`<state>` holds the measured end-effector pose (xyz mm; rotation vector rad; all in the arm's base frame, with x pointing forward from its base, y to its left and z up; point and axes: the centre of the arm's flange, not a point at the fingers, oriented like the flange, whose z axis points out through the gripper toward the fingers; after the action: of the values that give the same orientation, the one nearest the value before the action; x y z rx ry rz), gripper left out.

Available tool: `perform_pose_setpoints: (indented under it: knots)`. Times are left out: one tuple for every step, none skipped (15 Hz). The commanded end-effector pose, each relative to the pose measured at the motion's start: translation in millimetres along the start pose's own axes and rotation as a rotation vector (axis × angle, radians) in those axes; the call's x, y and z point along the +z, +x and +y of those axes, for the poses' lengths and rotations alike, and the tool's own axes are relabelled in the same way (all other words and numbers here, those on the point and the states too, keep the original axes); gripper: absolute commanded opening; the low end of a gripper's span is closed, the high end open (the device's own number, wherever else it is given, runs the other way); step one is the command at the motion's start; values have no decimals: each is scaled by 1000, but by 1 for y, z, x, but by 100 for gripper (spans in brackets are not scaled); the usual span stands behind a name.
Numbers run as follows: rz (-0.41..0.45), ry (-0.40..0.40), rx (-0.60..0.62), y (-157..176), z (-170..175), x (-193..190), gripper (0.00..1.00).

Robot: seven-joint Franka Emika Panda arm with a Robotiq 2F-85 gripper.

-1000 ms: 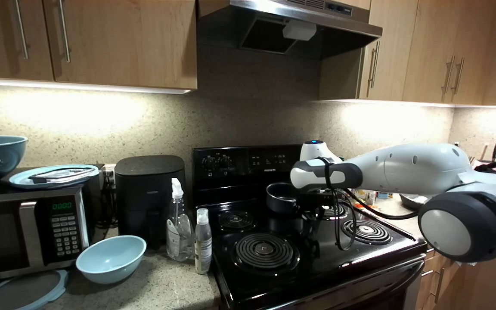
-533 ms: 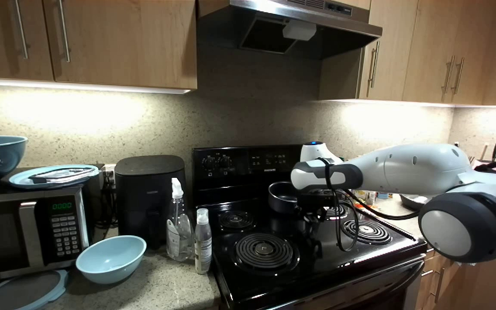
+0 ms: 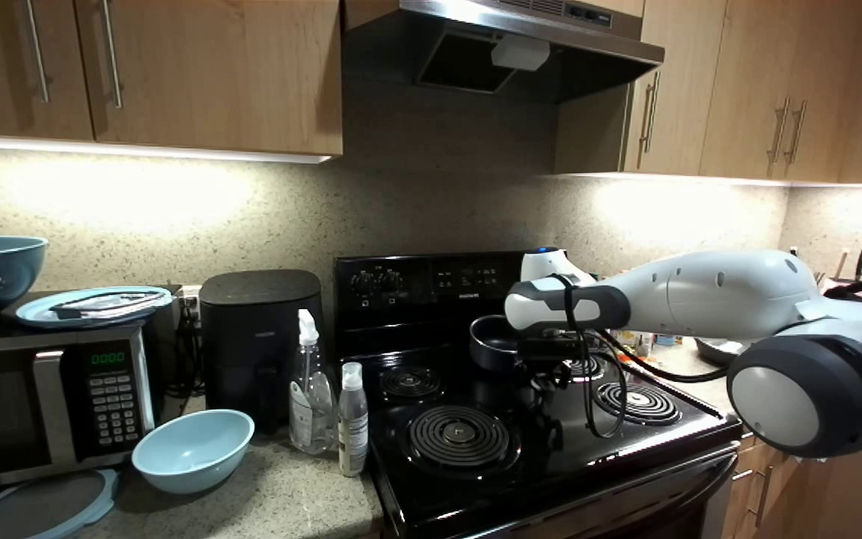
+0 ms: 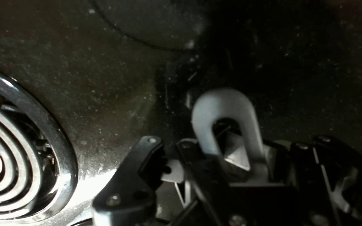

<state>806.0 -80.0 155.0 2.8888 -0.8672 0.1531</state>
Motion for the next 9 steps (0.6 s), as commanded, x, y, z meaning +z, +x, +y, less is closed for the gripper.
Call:
perform_pose_setpoints:
  knots:
    - [0, 0, 0, 0, 0, 0, 0]
    - [0, 0, 0, 0, 0, 0, 0]
    - [6, -8, 2, -8, 2, -3, 0]
    - [21, -26, 2, -18, 5, -6, 0]
    - [38, -46, -6, -34, 6, -9, 0]
    - [56, -64, -14, -47, 5, -10, 0]
    - [76, -87, -25, -60, 5, -9, 0]
    - [93, -105, -29, -69, 3, -9, 0]
    - [108, -115, -22, -78, 1, -9, 0]
